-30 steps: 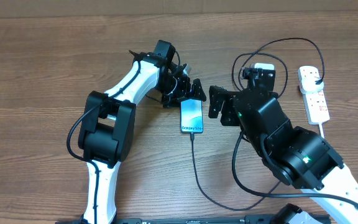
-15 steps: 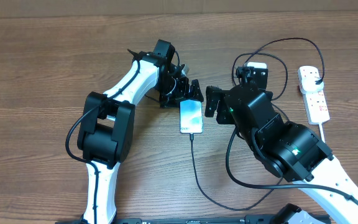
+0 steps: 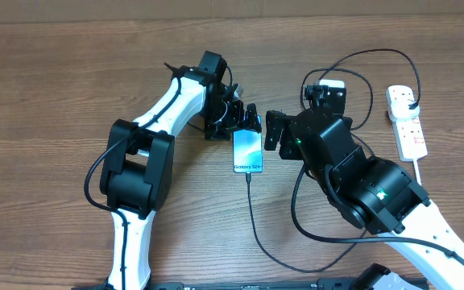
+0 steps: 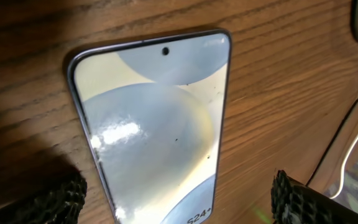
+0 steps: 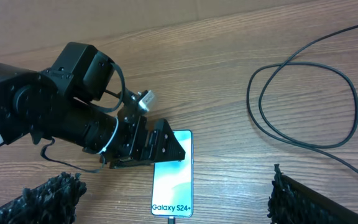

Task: Plug charger to phone and switch on socket

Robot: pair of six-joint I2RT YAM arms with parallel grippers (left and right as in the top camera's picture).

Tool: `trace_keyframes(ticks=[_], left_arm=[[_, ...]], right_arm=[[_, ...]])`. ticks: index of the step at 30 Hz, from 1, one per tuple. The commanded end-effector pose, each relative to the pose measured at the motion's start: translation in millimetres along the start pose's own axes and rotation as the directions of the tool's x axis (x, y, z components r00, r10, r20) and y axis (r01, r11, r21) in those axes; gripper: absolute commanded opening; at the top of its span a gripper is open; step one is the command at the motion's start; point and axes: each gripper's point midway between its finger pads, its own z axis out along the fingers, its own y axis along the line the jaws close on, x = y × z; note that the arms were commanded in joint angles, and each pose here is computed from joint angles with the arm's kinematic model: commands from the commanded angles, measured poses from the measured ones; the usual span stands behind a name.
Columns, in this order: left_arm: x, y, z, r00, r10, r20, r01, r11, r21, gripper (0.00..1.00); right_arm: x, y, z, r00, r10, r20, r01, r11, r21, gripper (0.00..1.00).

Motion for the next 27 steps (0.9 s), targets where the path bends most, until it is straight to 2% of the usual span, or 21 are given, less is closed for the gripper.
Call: trace_keyframes(ticks=[1,3,5,6,8,13,16,19,22,25,27], left_arm=[[13,75,22,0.995,-0.077,-0.070,0.059,0.973,-0.222,1.00],[11,74,6,0.996,-0.057,-0.069,0.041,0.975,-0.219,1.00],[9,71,-14,0.997,-0.031,-0.065,0.016,0.976,-0.215,1.00],[8,69,-25,0.998,-0.025,-0.056,0.012,0.977,-0.215,1.00],[6,65,-69,1.000,-0.012,0.018,0.016,0.969,-0.248,1.00],[17,45,-146,0.984,0.060,0.168,0.001,0.940,-0.340,1.00],[30,24,-199,0.947,0.132,0.293,-0.008,0.921,-0.389,1.00],[52,2,-254,0.881,0.207,0.425,-0.008,0.906,-0.424,1.00],[83,-12,-304,0.800,0.252,0.544,0.026,0.892,-0.451,1.00],[122,-15,-343,0.734,0.283,0.618,0.062,0.877,-0.476,1.00],[146,-14,-356,0.715,0.294,0.635,0.074,0.871,-0.486,1.00]], right_arm=[[-5,-15,2,1.000,0.022,0.010,-0.023,0.999,0.050,1.00],[-8,-34,5,0.999,0.050,0.005,-0.050,0.994,0.101,0.98],[-13,-60,8,0.995,0.104,0.007,-0.104,0.980,0.170,0.90],[-14,-74,9,0.990,0.141,0.010,-0.140,0.969,0.204,0.84],[-20,-115,13,0.966,0.259,0.009,-0.252,0.930,0.266,0.62],[-24,-159,13,0.920,0.391,0.015,-0.377,0.875,0.303,0.38],[-26,-184,12,0.895,0.444,0.041,-0.430,0.835,0.342,0.25],[-25,-211,14,0.871,0.488,0.061,-0.470,0.789,0.396,0.11],[-20,-233,21,0.845,0.531,0.060,-0.500,0.747,0.439,0.04],[-13,-253,28,0.821,0.569,0.056,-0.522,0.706,0.479,0.04],[-11,-265,31,0.807,0.588,0.057,-0.531,0.681,0.504,0.04]])
